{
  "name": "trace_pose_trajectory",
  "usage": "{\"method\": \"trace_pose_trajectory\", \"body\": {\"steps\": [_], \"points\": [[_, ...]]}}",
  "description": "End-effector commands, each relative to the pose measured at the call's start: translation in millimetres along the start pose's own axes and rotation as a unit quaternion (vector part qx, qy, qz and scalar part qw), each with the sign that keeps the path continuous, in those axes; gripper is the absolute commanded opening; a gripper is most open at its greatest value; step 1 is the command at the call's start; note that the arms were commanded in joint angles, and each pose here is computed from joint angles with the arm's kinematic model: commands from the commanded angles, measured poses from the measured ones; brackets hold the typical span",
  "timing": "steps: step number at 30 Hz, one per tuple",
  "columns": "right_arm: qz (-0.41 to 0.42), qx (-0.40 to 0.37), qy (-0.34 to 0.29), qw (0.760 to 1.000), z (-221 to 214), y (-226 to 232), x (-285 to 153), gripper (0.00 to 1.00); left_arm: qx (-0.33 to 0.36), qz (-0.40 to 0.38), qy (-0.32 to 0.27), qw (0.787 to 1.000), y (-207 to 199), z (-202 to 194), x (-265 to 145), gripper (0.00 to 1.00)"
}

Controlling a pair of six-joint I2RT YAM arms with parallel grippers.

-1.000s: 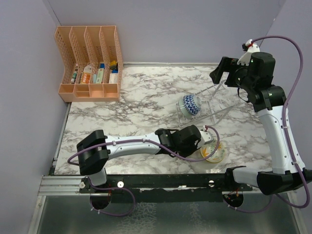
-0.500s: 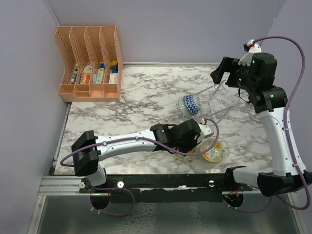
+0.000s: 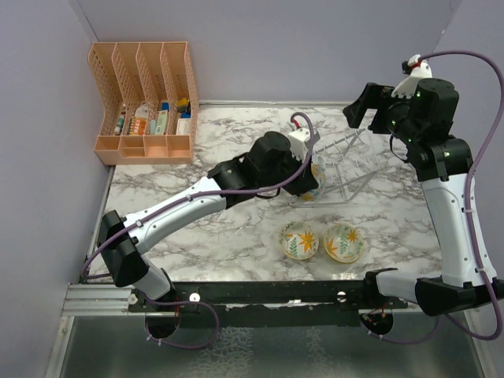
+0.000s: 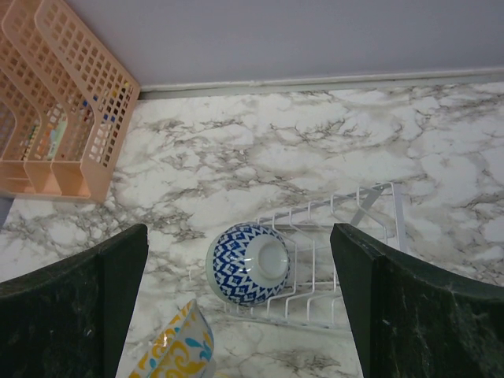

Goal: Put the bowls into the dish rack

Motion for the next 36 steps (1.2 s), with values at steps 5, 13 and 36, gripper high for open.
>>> {"method": "trace_pose_trajectory", "body": {"steps": [5, 13, 36], "points": [[-0.011, -0.010, -0.025, 1.000, 25.8, -2.7, -2.4, 0.99, -0.152, -0.189, -0.166, 0.956, -46.9, 100.8, -26.9, 0.00], [-0.008, -0.006, -0.038, 0.999, 40.1, 0.0, -0.5, 0.99, -0.315, -0.214, -0.235, 0.894, -5.4, 116.2, -26.6, 0.00], [-0.006, -0.008, -0.024, 1.000, 33.1, -3.7, 22.2, 0.99, -0.550, -0.190, -0.321, 0.748, 83.7, 126.6, 21.5, 0.00]]}}
Point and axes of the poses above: each gripper's point midway between its finger pads, its own x axis out along the fingers, its own y axis along the line the jaws close on, z = x × y, the point moved 1 cm from there along -x, back along the fingers, and after that the axes turned 5 degrees about -x, right-handed, at the moved point
